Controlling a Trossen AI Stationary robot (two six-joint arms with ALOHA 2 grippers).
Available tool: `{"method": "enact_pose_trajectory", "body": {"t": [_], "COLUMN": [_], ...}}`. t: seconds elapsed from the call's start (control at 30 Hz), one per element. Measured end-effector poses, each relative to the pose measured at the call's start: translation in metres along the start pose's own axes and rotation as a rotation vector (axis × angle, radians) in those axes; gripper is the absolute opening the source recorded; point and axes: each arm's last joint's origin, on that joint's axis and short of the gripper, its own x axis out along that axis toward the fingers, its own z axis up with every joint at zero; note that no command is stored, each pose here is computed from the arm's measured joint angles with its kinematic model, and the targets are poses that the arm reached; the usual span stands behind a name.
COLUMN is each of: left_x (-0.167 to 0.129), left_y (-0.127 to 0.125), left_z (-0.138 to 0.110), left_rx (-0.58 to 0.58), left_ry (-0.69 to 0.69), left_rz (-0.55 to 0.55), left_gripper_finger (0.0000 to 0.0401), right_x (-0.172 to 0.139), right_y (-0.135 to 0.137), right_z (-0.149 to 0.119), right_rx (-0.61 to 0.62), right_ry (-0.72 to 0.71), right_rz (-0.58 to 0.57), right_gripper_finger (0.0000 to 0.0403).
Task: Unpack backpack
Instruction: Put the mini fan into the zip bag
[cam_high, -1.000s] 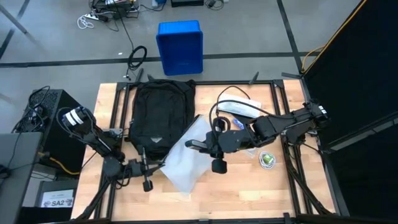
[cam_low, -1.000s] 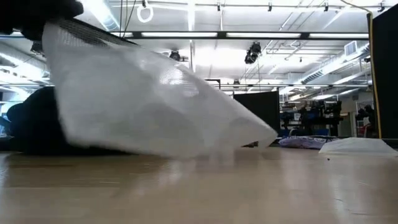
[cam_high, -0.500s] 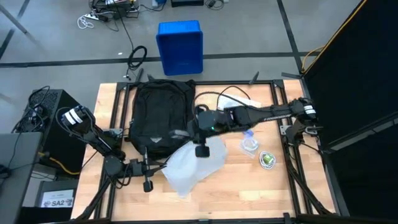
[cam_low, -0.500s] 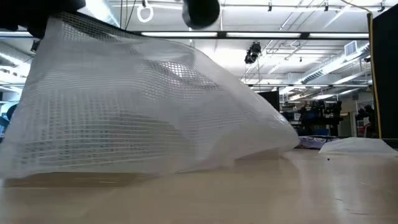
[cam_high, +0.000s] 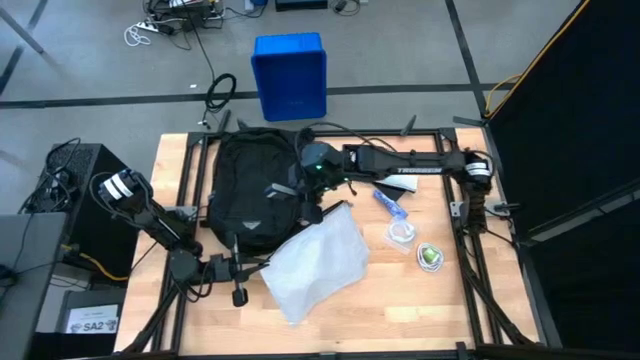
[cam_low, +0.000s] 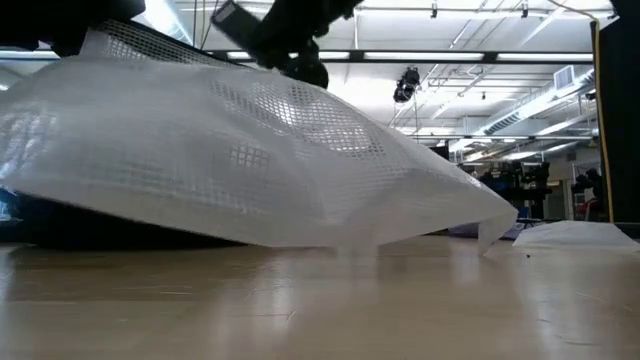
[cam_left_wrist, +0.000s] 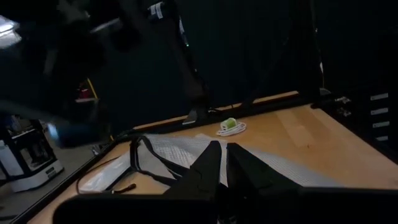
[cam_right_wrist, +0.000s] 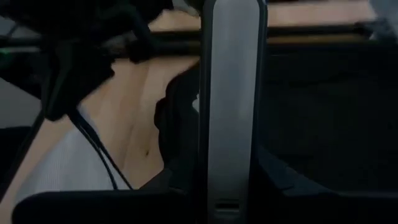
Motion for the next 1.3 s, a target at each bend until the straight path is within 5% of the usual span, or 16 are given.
{"method": "enact_pose_trajectory", "body": {"t": [0.33,0.87,1.3], "left_x": [0.000,0.001,0.001], "left_y": [0.000,0.002,0.003], "left_z": [0.000,0.001,0.002], "left_rx": [-0.002,-0.015,-0.077], "left_ry": [0.005,0.009,-0.002], "left_rz": [0.011,0.050,0.054], "left_gripper_finger": [0.0000,0.0000,0.0027], "right_x": [0.016,0.012,0.013], "right_y": [0.010,0.077,0.098], "right_z": [-0.018,-0.024,-0.027], "right_rx": [0.079,0.232,0.202], "right_ry": [0.146,0.270,0.282], "right_rz": [0.071,0.360,0.331], "right_gripper_finger": [0.0062,0.0062,0.0062]}}
